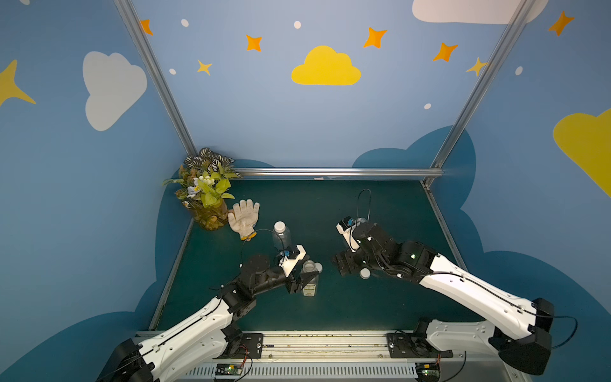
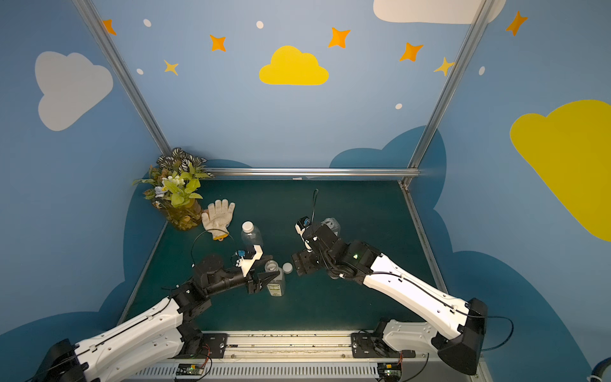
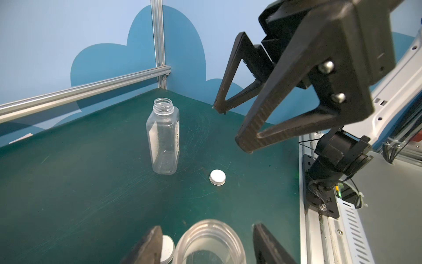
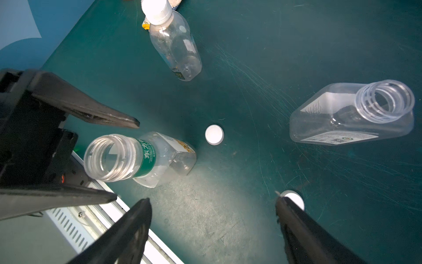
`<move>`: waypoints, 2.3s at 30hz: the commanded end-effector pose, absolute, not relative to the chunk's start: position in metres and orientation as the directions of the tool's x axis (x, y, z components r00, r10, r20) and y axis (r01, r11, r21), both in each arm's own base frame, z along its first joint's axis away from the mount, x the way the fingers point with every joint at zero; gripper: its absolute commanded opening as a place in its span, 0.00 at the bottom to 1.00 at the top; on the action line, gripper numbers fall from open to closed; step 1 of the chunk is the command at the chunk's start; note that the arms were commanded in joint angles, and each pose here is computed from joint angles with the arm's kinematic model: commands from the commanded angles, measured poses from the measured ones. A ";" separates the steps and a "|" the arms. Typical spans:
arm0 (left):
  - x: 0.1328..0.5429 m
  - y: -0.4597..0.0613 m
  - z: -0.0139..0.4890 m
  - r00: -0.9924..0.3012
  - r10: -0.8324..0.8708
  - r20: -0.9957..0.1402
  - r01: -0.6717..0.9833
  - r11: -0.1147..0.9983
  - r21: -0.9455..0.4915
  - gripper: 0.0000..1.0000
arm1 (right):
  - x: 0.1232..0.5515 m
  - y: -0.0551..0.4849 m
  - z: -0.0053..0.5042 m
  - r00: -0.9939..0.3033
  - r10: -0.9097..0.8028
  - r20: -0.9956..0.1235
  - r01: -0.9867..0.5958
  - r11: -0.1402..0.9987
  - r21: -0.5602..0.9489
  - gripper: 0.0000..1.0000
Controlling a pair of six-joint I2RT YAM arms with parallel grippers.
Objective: Screw on the bottle caps
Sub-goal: Pick up the plastic bottle at the center of the board, then pick up the bottle cap from the center of the board.
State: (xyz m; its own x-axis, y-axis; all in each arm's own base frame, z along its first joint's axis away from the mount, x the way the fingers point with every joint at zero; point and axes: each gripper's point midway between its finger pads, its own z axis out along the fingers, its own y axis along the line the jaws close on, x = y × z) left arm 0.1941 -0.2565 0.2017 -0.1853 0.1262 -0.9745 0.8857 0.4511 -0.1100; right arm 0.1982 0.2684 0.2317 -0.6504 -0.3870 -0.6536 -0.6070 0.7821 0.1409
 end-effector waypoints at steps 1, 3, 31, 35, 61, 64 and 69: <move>0.195 -0.256 0.206 -0.160 0.108 -0.981 0.887 0.452 -0.095 0.52 | 0.201 0.270 0.225 -0.661 -0.378 -0.648 -0.597 0.788 0.149 0.90; 0.195 -0.254 0.206 -0.158 0.104 -0.982 0.884 0.458 -0.093 0.40 | 0.203 0.270 0.222 -0.661 -0.385 -0.645 -0.597 0.789 0.141 0.90; 0.230 -0.153 0.227 -0.162 0.098 -0.982 0.489 0.873 0.006 0.03 | 0.228 0.347 0.086 -0.777 -0.535 -0.332 -0.584 0.809 0.065 0.81; 0.229 -0.153 0.226 -0.161 0.099 -0.982 0.490 0.872 0.007 0.03 | 0.229 0.351 0.069 -0.791 -0.534 -0.300 -0.572 0.818 0.052 0.77; 0.227 -0.156 0.226 -0.141 0.094 -0.986 0.508 0.861 0.009 0.05 | 0.239 0.347 0.026 -0.817 -0.536 -0.213 -0.542 0.840 -0.031 0.59; 0.227 -0.156 0.226 -0.141 0.095 -0.985 0.509 0.860 0.010 0.06 | 0.241 0.345 0.023 -0.820 -0.534 -0.207 -0.539 0.842 -0.035 0.57; 0.227 -0.157 0.226 -0.141 0.093 -0.986 0.514 0.858 0.007 0.06 | 0.243 0.342 0.018 -0.827 -0.526 -0.197 -0.529 0.847 -0.041 0.56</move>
